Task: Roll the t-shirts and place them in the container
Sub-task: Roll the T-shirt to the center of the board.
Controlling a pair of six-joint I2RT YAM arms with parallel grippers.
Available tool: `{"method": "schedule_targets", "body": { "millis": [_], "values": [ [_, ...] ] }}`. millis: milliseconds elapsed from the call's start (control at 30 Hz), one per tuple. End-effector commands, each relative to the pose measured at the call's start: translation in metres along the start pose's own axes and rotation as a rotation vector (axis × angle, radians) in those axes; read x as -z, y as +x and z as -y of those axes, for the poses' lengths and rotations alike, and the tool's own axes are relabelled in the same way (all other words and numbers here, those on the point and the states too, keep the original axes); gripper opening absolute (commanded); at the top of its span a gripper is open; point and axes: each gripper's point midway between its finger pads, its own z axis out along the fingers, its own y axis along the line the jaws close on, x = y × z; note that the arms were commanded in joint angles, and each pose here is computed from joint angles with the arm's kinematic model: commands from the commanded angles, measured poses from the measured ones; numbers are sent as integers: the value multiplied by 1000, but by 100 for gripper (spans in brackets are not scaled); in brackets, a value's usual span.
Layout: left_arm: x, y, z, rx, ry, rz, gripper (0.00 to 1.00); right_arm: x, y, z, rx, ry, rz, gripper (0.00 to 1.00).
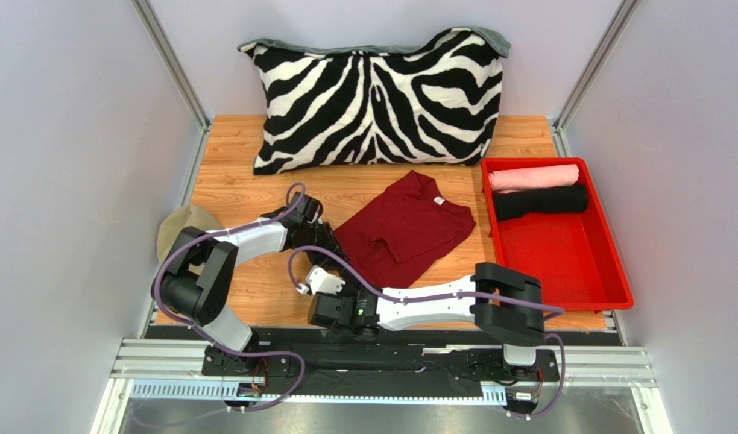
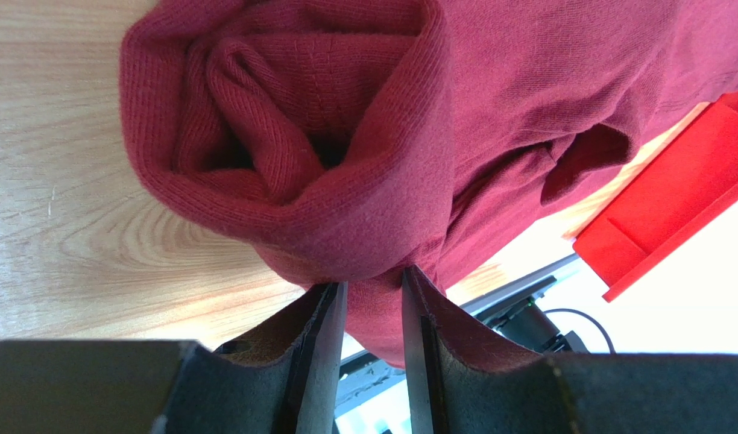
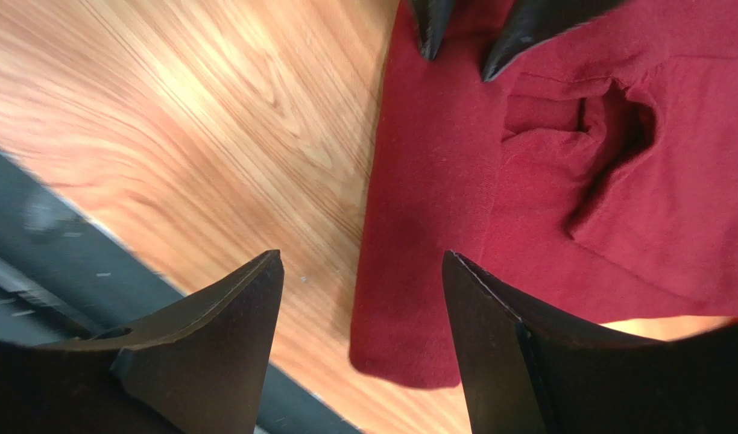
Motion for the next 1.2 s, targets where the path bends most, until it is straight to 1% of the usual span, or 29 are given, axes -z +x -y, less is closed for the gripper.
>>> {"method": "schedule_targets", "body": {
  "millis": [0,100,267,400,667,767,867,900,967,1033,1067,1133,1167],
  "values": [
    [-10,2,-33,9,-126,0,38,-1,-13,19,113,123,18,70],
    [-9,2,-33,5,-128,2,38,-7,-8,20,148,158,-2,70],
    [-9,3,-34,3,-130,-2,38,-18,11,12,180,147,-50,69],
    [-9,3,-34,-1,-131,-1,38,-24,26,10,180,138,-78,67],
    [-8,3,-35,-7,-138,-1,38,-35,40,17,158,125,-112,65],
    [-6,2,-34,-10,-137,2,38,-37,45,12,116,55,-119,60],
    [-5,2,-32,-16,-133,3,38,-37,42,10,66,-15,-109,52],
    [-4,2,-32,-22,-130,4,39,-39,39,12,36,-33,-102,47],
    [-1,1,-28,-28,-118,8,40,-34,34,5,-19,-125,-91,45],
    [5,0,-20,-49,-97,16,42,-31,27,9,-88,-183,-63,45],
    [12,-3,-10,-69,-69,35,46,-29,25,7,-129,-241,-64,44],
    [22,-4,-2,-105,-51,50,51,-23,19,8,-192,-306,-37,44],
    [29,-8,7,-124,-34,69,55,-22,17,8,-233,-364,-41,43]
  ]
}}
